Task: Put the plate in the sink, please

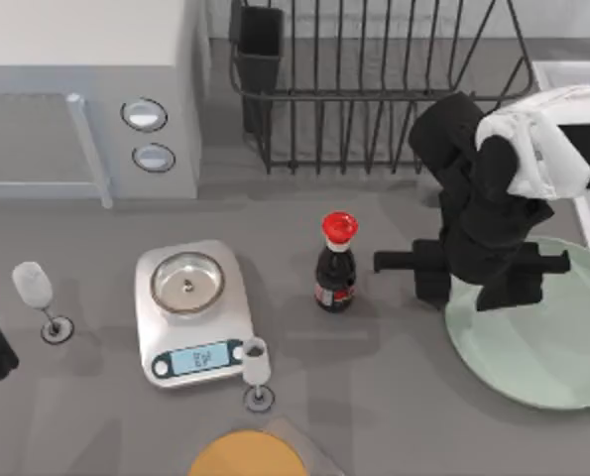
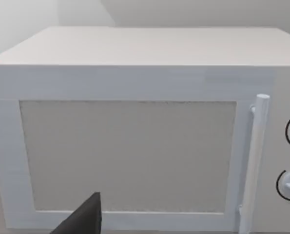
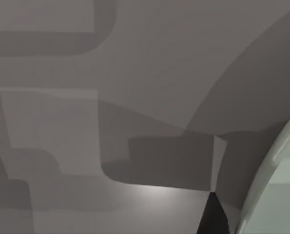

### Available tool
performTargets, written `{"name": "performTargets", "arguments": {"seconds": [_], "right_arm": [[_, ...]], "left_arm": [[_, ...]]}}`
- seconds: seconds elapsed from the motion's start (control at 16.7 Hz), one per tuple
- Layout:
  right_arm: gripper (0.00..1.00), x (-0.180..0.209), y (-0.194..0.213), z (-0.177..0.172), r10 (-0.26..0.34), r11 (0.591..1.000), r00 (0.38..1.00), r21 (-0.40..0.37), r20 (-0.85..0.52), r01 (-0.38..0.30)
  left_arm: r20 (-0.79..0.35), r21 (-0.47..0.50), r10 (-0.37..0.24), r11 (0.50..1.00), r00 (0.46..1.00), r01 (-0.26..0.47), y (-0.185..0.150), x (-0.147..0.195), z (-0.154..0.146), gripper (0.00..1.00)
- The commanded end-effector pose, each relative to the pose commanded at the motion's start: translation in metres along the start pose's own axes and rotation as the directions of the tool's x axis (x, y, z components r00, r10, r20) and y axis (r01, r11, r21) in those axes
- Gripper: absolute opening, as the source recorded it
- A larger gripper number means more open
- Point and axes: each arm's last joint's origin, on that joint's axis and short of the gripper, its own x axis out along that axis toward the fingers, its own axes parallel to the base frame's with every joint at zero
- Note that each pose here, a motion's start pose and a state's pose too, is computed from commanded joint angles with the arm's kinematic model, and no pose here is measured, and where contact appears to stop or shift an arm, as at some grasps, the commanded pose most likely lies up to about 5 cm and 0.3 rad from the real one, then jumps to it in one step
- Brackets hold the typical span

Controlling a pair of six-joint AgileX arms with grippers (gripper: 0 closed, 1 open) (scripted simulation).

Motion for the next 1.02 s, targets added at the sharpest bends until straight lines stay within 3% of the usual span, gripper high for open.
{"name": "performTargets", "arguments": {"seconds": [0.06, 0.3, 0.48, 0.78, 1.02], "right_arm": [[0.00, -0.032, -0.004, 0.005, 0.034, 0.999, 0.995, 0.008, 0.093, -0.035], [0.00, -0.042, -0.010, 0.012, 0.016, 0.999, 0.996, 0.036, 0.083, -0.019], [0.00, -0.072, -0.015, 0.026, 0.001, 0.998, 0.996, 0.070, 0.084, -0.007], [0.00, -0.150, -0.010, 0.041, 0.009, 0.996, 0.994, 0.083, 0.111, -0.018], [0.00, -0.216, -0.003, 0.033, 0.027, 0.998, 0.992, 0.055, 0.121, -0.034]], "left_arm": [[0.000, 0.000, 0.000, 1.000, 1.000, 0.000, 0.000, 0.000, 0.000, 1.00], [0.000, 0.000, 0.000, 1.000, 1.000, 0.000, 0.000, 0.000, 0.000, 1.00], [0.000, 0.000, 0.000, 1.000, 1.000, 0.000, 0.000, 0.000, 0.000, 1.00], [0.000, 0.000, 0.000, 1.000, 1.000, 0.000, 0.000, 0.000, 0.000, 1.00], [0.000, 0.000, 0.000, 1.000, 1.000, 0.000, 0.000, 0.000, 0.000, 1.00]]}}
